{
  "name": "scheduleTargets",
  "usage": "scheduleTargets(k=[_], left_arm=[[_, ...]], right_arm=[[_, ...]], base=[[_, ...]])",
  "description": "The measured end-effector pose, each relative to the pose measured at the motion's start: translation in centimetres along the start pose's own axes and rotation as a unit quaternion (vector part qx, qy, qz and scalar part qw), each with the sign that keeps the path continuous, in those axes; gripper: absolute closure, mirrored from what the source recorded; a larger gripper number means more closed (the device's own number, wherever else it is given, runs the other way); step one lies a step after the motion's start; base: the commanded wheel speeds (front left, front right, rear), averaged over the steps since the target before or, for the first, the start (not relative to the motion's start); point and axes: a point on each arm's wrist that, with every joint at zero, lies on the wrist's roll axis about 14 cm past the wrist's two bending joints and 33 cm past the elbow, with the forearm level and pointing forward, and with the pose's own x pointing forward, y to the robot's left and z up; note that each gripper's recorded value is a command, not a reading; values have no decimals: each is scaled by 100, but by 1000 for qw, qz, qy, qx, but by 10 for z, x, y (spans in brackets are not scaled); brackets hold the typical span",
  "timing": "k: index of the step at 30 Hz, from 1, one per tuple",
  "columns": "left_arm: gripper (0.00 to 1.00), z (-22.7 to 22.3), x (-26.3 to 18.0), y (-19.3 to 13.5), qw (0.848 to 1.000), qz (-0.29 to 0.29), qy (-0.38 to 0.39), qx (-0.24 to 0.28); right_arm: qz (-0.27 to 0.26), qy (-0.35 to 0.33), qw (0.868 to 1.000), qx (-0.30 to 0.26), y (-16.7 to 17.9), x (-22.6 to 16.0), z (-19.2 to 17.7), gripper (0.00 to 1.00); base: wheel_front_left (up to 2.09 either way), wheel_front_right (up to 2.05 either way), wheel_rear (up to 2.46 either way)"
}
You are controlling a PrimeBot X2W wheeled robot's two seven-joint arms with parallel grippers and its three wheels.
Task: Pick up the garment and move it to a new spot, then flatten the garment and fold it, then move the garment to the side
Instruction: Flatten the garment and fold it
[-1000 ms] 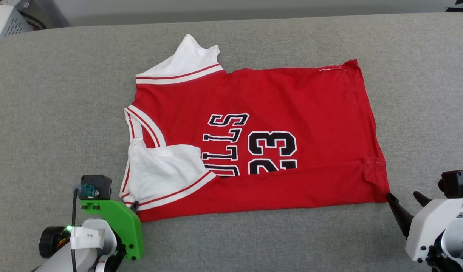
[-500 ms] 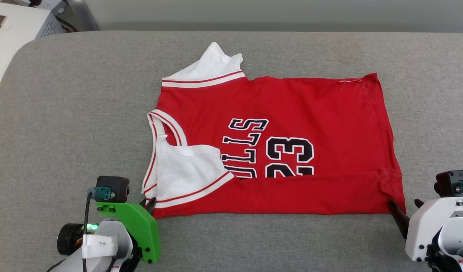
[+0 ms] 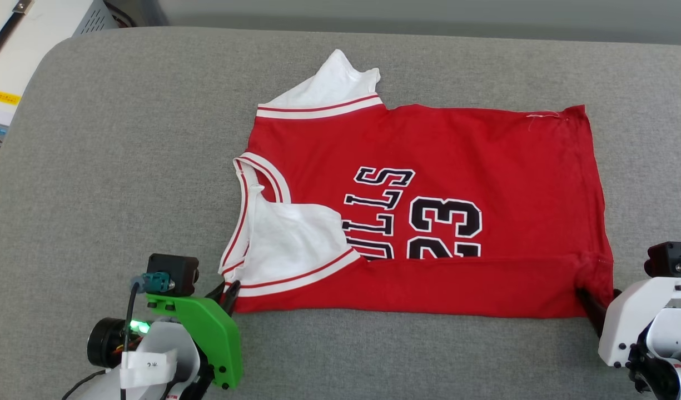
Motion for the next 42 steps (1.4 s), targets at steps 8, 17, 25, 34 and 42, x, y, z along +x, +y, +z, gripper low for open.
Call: scheduleTargets(k=[8,17,25,34,42], left_arm=[[100,-3,-1,0,1000,0,6,4],[100,-15,-13,-3,1000,-2,10,6],[100,-42,-25,-14,999,-19,41,0],[100,-61,-25,-19,997,-23,68,0],[72,-74,-21,-18,996,-22,90,-2]], right_arm=[[0,-5,1000,12,-2,2,2,100],[-9,-22,999,30,-12,-28,-5,100],[-31,-17,999,35,-23,-67,-22,100],[-38,-8,998,43,-27,-75,-34,100],[-41,16,998,50,-30,-66,-50,100]], base=[[0,0,0],[0,0,0],[0,0,0],[0,0,0],[0,0,0]])
